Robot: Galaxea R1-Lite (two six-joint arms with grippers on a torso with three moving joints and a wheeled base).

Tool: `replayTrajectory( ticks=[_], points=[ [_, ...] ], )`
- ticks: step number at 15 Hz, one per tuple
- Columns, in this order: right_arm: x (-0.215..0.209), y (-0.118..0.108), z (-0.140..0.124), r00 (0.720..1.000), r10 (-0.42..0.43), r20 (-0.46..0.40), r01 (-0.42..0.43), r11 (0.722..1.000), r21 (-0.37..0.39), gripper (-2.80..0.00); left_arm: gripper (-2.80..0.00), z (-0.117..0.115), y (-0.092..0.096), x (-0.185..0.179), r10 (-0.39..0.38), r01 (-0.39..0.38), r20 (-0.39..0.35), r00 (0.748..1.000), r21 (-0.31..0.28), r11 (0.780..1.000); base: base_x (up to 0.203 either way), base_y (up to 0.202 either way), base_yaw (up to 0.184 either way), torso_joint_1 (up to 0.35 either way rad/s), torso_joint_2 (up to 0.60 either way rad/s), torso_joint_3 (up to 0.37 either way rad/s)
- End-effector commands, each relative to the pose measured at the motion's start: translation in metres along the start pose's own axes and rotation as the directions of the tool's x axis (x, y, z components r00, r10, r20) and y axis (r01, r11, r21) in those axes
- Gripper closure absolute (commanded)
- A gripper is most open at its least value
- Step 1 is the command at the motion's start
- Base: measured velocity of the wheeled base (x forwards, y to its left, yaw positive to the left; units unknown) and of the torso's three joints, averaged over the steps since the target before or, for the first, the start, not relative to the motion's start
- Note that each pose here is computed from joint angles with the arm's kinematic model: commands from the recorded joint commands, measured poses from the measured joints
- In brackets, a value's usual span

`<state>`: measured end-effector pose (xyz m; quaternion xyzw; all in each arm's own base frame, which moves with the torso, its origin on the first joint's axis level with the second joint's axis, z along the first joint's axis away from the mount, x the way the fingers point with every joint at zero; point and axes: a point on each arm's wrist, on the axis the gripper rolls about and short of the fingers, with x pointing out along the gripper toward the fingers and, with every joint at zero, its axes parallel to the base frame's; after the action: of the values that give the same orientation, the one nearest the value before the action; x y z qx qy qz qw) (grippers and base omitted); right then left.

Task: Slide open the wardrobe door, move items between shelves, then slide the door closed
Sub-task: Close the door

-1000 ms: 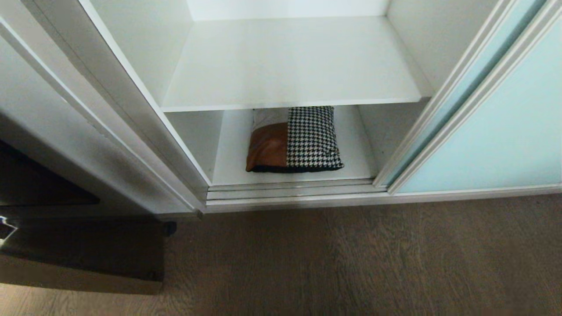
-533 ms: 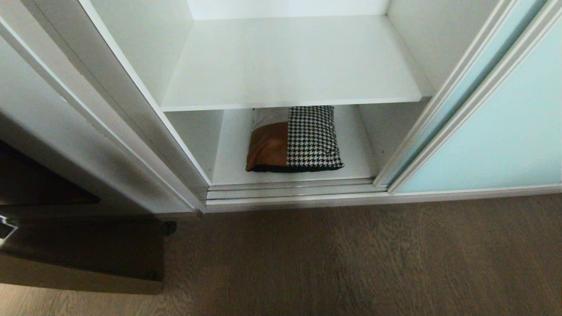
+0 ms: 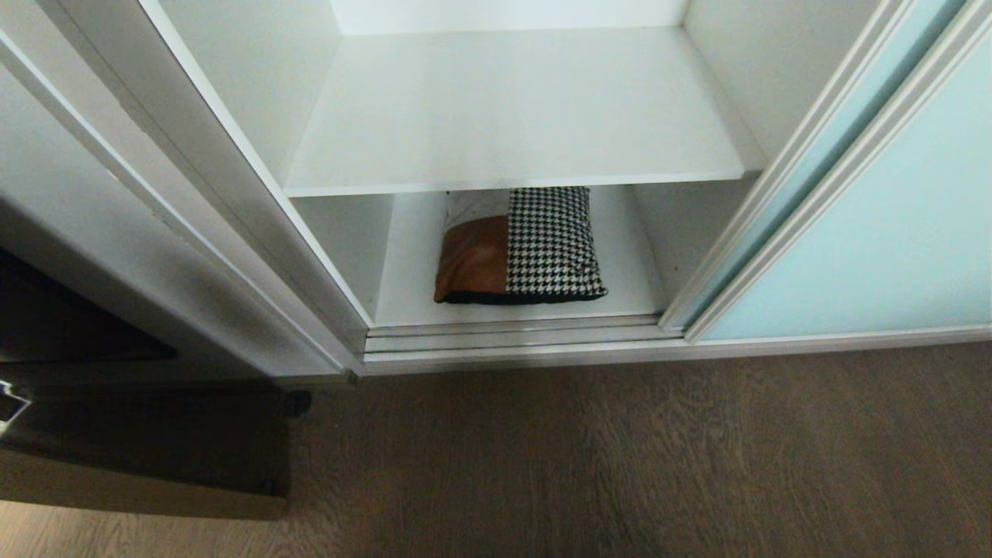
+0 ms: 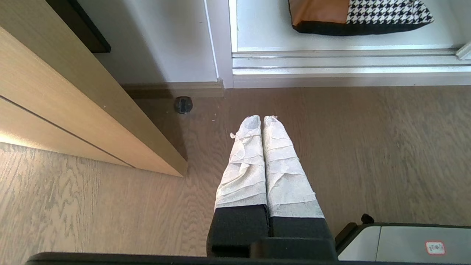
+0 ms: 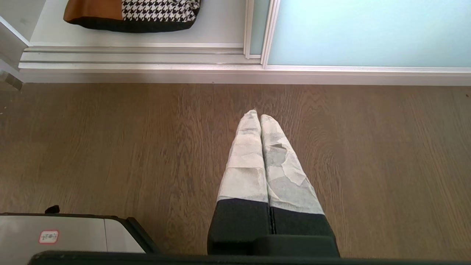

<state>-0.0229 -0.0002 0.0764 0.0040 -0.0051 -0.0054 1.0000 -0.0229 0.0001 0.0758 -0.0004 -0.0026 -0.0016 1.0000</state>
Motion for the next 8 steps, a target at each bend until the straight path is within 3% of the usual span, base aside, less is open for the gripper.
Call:
replayTrajectory(
  ticks=[1, 8],
  points=[
    [0.0002, 0.0000, 0.0001, 1.000, 0.000, -0.003, 0.000, 1.000, 0.000, 0.00, 0.00, 0.0001, 0.0000, 0.0000, 0.000, 0.000, 0.001, 1.000, -0.001, 1.000, 0.000, 0.000, 0.000, 0.000, 0.00, 0.000],
    [0.0003, 0.0000, -0.0003, 1.000, 0.000, -0.004, 0.000, 1.000, 0.000, 0.00, 0.00, -0.0001, 0.0000, 0.0000, 0.000, 0.000, -0.001, 1.000, -0.001, 1.000, 0.000, 0.000, 0.000, 0.000, 0.00, 0.000]
  ],
)
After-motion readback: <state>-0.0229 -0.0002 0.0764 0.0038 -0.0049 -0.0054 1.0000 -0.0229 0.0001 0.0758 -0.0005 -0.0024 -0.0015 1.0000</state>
